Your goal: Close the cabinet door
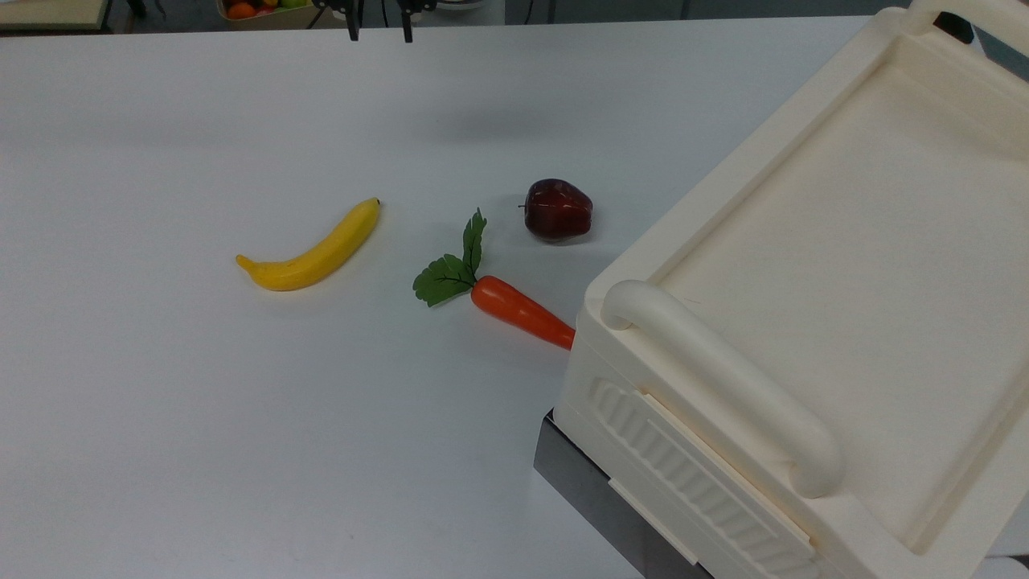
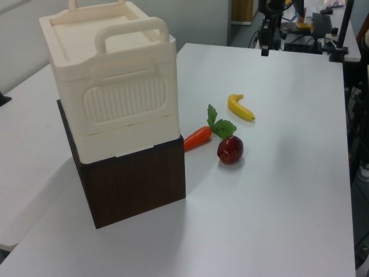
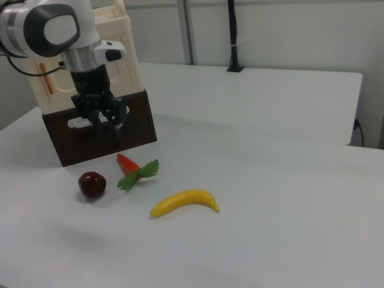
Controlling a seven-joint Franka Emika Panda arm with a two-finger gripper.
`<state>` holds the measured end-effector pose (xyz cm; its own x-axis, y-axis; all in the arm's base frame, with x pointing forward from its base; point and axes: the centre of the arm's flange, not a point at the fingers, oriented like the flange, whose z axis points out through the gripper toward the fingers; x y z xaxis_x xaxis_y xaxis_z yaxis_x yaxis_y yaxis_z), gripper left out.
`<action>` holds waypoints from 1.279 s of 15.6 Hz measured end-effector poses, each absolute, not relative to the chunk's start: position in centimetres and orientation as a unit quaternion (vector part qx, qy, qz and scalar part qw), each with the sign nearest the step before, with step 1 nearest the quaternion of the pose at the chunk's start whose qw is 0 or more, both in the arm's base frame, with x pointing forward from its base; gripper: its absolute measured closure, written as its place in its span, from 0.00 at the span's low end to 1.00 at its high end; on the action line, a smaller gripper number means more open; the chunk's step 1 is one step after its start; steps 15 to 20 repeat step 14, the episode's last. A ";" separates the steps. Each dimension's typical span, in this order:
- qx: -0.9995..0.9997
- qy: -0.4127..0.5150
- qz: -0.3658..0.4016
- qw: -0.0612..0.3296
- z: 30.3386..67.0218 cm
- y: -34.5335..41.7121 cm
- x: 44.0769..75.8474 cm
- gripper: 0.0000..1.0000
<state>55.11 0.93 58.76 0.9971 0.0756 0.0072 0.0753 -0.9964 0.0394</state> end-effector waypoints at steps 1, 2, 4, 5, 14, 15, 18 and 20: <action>0.999 0.038 0.003 0.020 58.6 0.9 55.2 0.32; 0.999 0.038 0.002 0.020 58.5 0.9 55.3 0.21; 0.999 0.037 0.000 0.020 58.3 0.9 55.5 0.01; 0.999 0.036 0.001 0.020 58.3 0.8 55.6 0.00; 0.999 0.029 0.006 0.021 58.1 0.1 58.4 0.00; 0.999 0.029 0.006 0.021 58.1 0.1 58.4 0.00; 0.999 0.029 0.006 0.021 58.1 0.1 58.4 0.00; 0.999 0.029 0.006 0.021 58.1 0.1 58.4 0.00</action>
